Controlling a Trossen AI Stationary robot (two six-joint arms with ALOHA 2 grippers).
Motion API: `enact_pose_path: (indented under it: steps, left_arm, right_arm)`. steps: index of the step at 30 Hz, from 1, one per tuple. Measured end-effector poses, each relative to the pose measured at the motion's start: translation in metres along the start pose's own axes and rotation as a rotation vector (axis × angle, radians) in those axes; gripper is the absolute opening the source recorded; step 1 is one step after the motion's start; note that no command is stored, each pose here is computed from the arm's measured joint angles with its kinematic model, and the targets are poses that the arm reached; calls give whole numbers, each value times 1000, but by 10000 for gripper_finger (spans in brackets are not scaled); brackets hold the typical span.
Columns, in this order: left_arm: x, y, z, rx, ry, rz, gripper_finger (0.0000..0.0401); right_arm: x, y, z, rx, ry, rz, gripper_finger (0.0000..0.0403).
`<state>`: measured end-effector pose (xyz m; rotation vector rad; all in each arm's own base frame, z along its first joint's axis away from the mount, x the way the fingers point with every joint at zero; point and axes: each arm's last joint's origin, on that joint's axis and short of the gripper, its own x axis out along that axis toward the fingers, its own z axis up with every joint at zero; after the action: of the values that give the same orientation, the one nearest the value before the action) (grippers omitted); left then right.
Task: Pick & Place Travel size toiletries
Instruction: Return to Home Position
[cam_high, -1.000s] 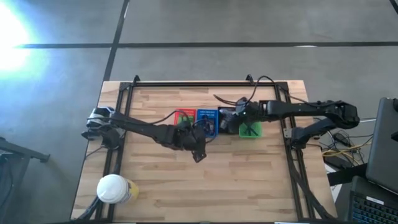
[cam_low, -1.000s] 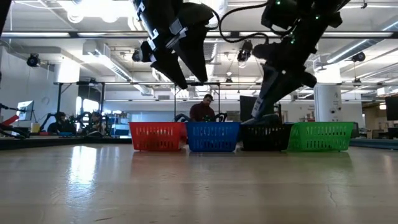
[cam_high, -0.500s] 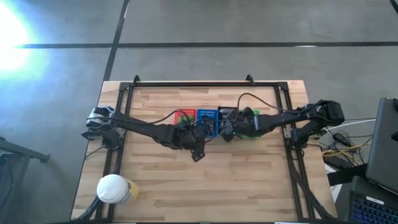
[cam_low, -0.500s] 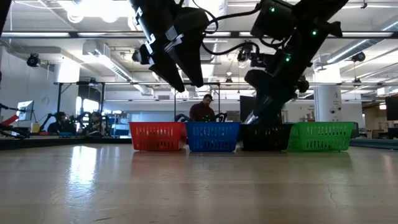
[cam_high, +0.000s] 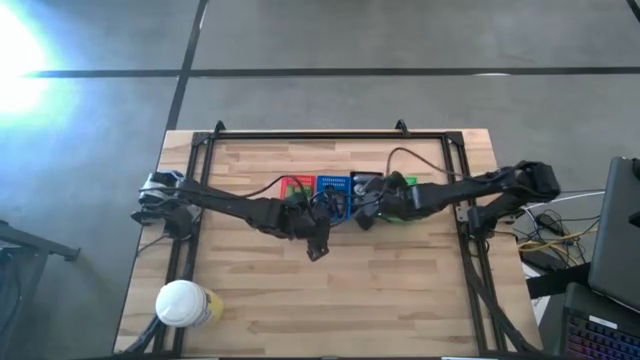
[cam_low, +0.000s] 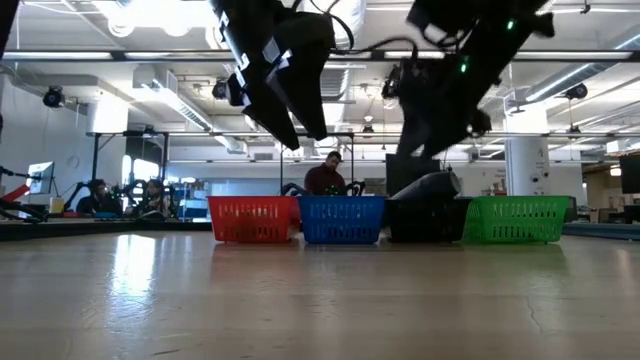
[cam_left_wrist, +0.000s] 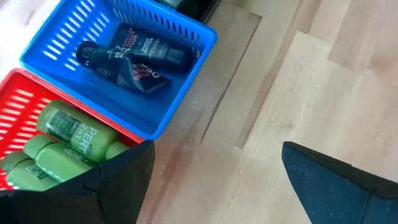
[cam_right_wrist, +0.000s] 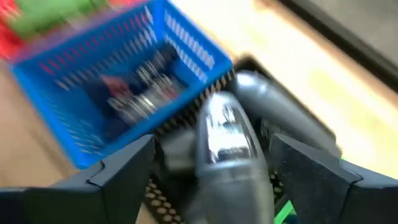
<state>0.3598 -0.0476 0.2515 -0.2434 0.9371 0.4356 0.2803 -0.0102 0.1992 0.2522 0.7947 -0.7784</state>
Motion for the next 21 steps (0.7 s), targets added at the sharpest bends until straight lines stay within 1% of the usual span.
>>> enact_pose_path:
  steps: [3, 6, 9, 11, 12, 14, 16, 18, 19, 21]
  left_arm:
    - [-6, 3, 3, 3, -16, -15, 355]
    - [-23, 7, 7, -1, -53, -54, 355]
    - [-46, 11, 7, 9, -167, -148, 354]
    - [-60, 20, 2, -13, -254, -200, 351]
    - [-66, 29, -2, -28, -276, -198, 348]
    - [-77, 49, -10, -69, -314, -136, 345]
    - [-91, 66, -20, -147, -359, -91, 345]
    - [-109, 77, -28, -314, -405, -159, 344]
    - [-117, 81, -33, -324, -441, -193, 344]
    - [-127, 84, -40, -267, -549, -283, 344]
  right_arm:
    - [-24, -5, 10, 0, -62, 60, 325]
    - [-53, -14, 14, -19, -119, 162, 328]
    - [-80, -28, 11, 1, -150, 297, 322]
    - [-95, -41, 9, 18, -161, 376, 314]
    - [-103, -48, 9, 29, -173, 399, 309]
    - [-120, -64, 8, 46, -199, 417, 300]
    - [-138, -79, 8, 84, -234, 450, 292]
    - [-156, -94, 7, 211, -244, 527, 284]
    - [-164, -101, 7, 236, -266, 578, 281]
    - [-179, -111, 7, 183, -371, 679, 275]
